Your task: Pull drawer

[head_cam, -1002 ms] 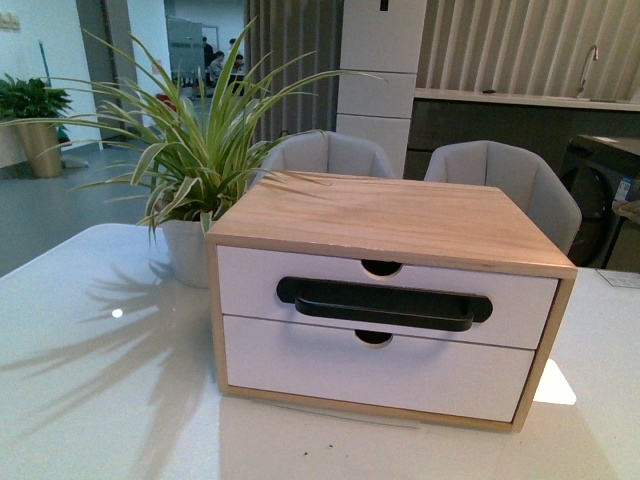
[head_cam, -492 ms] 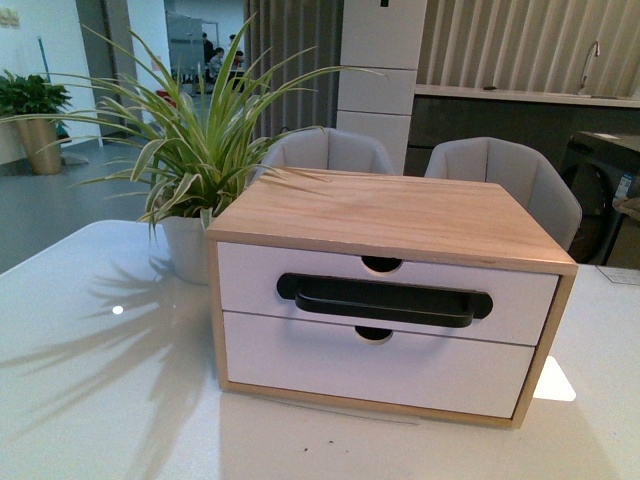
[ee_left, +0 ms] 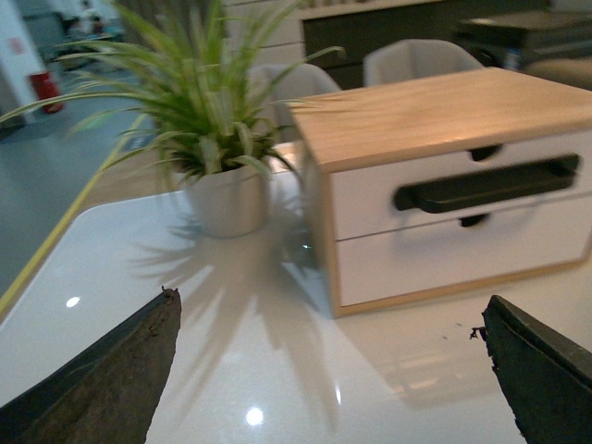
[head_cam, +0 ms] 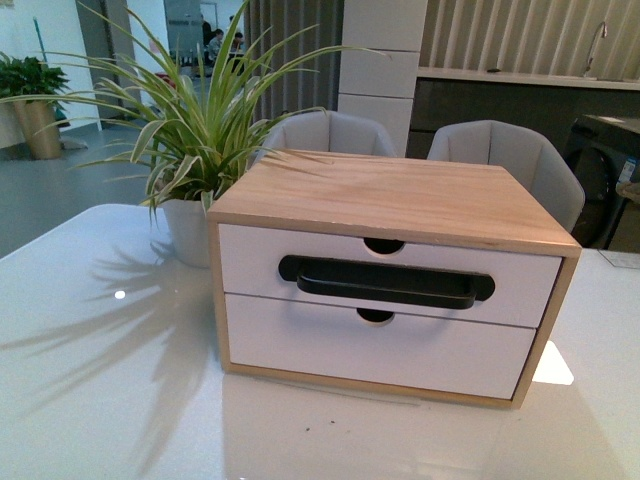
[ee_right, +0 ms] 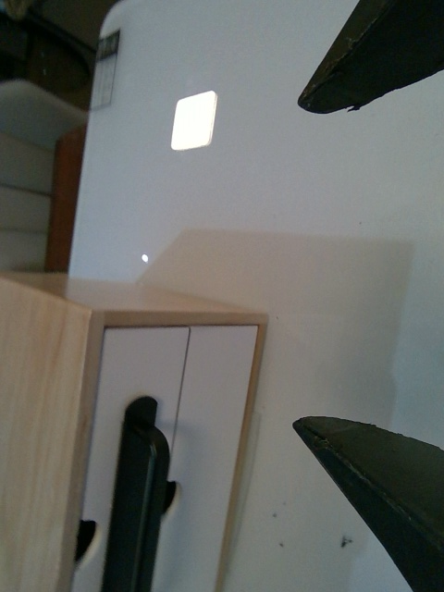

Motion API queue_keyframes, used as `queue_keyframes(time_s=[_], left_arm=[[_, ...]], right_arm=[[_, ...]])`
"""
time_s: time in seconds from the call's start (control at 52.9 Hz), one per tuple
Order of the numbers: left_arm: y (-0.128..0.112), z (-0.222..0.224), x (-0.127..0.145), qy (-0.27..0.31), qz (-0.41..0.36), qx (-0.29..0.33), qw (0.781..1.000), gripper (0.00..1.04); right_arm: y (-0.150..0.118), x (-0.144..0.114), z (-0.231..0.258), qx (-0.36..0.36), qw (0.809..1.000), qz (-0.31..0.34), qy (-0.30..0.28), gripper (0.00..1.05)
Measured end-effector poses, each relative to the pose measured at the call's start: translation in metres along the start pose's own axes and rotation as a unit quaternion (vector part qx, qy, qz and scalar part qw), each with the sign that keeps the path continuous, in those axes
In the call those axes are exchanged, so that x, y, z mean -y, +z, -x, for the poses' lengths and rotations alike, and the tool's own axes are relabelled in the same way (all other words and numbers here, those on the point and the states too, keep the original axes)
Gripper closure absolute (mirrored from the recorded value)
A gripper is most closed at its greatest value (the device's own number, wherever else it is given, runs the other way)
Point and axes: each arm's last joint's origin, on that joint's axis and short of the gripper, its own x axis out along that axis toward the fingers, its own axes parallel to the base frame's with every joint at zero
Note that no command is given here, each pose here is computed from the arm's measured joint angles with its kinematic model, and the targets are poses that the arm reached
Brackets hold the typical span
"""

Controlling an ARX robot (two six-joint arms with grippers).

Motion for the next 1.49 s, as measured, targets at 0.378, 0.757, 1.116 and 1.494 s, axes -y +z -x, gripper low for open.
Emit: queue_keyframes(time_s=[0.378,0.757,1.116,1.494], left_arm=[[0.018,-0.098,0.004,-0.230,-0.120,-0.052,0.964,0.07],[0.037,-0.172,0.027,-0.345,-0.244,-0.086,0.902,0.07],[0.033,-0.220,0.043,-0.416,-0.313,-0.126,0.845,0.07],[0.027,-0.250,0.050,-0.430,-0.351,-0.152,0.818,0.07]], right_arm=[[0.039,-0.015,-0.064,-0.073,0.978,0.141,0.132,0.09],[0.061,-0.038,-0.110,-0.111,0.935,0.243,0.235,0.09],[0.070,-0.064,-0.150,-0.119,0.896,0.311,0.294,0.09],[0.075,-0.082,-0.165,-0.117,0.874,0.331,0.337,0.09]])
